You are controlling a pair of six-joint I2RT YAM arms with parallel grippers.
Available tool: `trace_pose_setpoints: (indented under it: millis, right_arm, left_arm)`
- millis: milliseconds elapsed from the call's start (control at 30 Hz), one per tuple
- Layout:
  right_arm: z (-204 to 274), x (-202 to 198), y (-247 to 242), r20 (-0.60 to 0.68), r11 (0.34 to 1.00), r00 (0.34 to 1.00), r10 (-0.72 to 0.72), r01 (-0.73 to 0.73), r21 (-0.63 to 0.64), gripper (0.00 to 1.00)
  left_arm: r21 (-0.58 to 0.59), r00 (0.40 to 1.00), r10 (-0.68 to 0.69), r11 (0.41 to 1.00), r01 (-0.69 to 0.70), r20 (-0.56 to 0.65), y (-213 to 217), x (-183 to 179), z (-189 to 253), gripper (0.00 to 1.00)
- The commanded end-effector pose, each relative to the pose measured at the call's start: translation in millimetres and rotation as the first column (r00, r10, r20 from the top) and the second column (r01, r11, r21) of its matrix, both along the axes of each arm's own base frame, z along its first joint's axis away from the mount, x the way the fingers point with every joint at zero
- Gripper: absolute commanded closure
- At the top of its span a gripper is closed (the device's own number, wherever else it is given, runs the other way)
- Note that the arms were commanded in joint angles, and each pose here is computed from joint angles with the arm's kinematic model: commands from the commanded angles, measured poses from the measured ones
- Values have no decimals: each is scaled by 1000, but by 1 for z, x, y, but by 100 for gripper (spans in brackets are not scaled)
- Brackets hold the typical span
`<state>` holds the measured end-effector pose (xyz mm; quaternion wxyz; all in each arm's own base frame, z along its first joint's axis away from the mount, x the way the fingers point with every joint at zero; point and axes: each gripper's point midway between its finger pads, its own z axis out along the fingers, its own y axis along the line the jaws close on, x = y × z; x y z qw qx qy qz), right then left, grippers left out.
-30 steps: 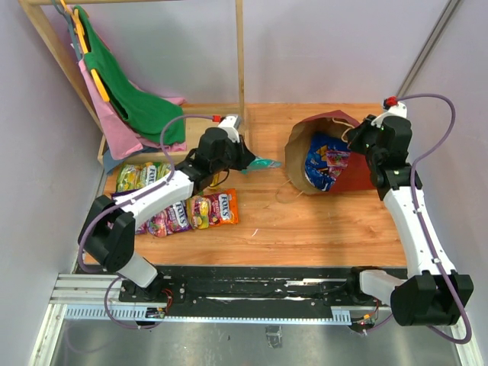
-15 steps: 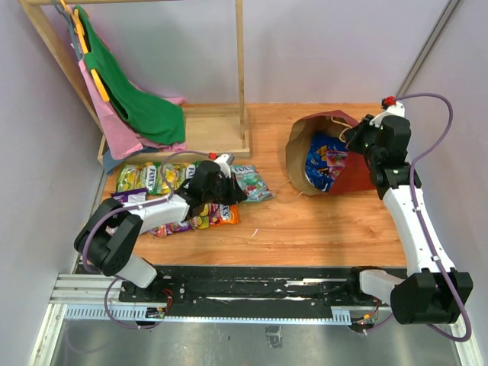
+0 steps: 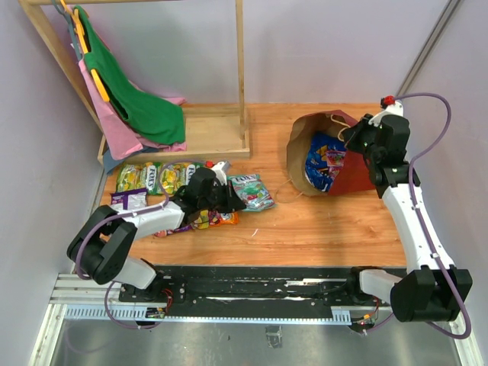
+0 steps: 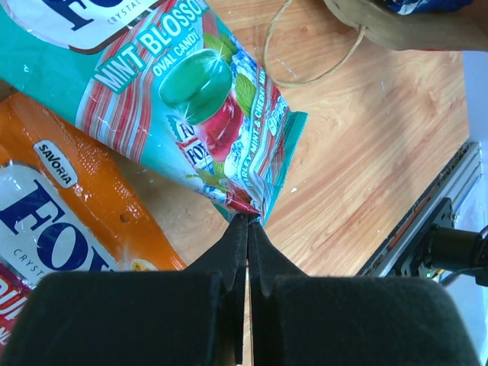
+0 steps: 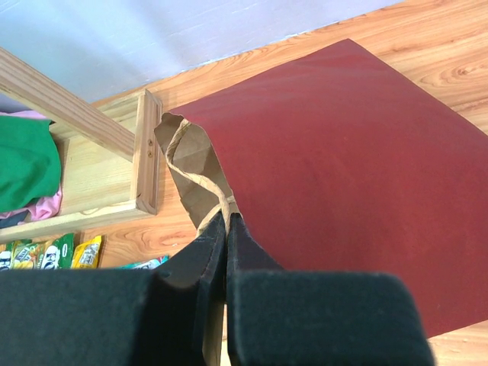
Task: Take the snacks out of the paper bag
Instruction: Place the snack at the center of the board.
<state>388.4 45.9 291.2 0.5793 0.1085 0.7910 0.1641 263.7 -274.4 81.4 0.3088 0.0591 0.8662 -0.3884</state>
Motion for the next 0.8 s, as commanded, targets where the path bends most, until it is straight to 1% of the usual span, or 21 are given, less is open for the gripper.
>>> trace_pose_setpoints:
  millis: [0,100,133,167,267,300,333,433,533,600,667,767]
  right_arm:
    - [10,5,2,37,1000,999,9,-9,9,99]
    - [10,5,3,36,1000,999,13,-13,8,99]
    - [9,5,3,35,1000,999,14,-14,7,99]
    - [10,5,3,36,1000,999,14,-15,5,99]
    - [10,5,2,37,1000,999,16,-16,-4,99]
    - [10,5,3,36,1000,999,20,-20,-7,99]
    - [10,5,3,37,1000,999,24,-23,-11,99]
    - [10,7,10,37,998,997,63,-62,-3,99]
    - [10,9,25,42,990,989,139,-140,18,99]
    - [9,8,35,46,984,983,176,-177,17,99]
    - [9,7,43,52,979,978,204,-205,6,99]
    - [11,4,55,54,971,969,240,-240,-23,99]
  left_arm:
    - [21,1000,-22,1000,22,-12,2,-5,-1,100]
    - [58,1000,10,998,-8,-20,9,3,-8,99]
    - [77,999,27,997,-26,-17,12,7,-10,87]
    - [99,999,46,994,-45,-12,15,11,-11,73]
    - [128,995,91,987,-95,35,24,20,-1,25]
    - [119,993,103,987,-111,65,25,23,8,6]
    - [102,988,117,987,-127,100,26,26,20,1]
    - [24,970,134,990,-141,204,24,33,67,0]
    - [-22,954,104,995,-102,283,8,35,104,0]
    - [-18,944,67,998,-65,324,-11,36,119,0]
    - [1,937,38,999,-41,347,-29,41,125,0]
    - [27,926,28,999,-42,377,-43,58,134,0]
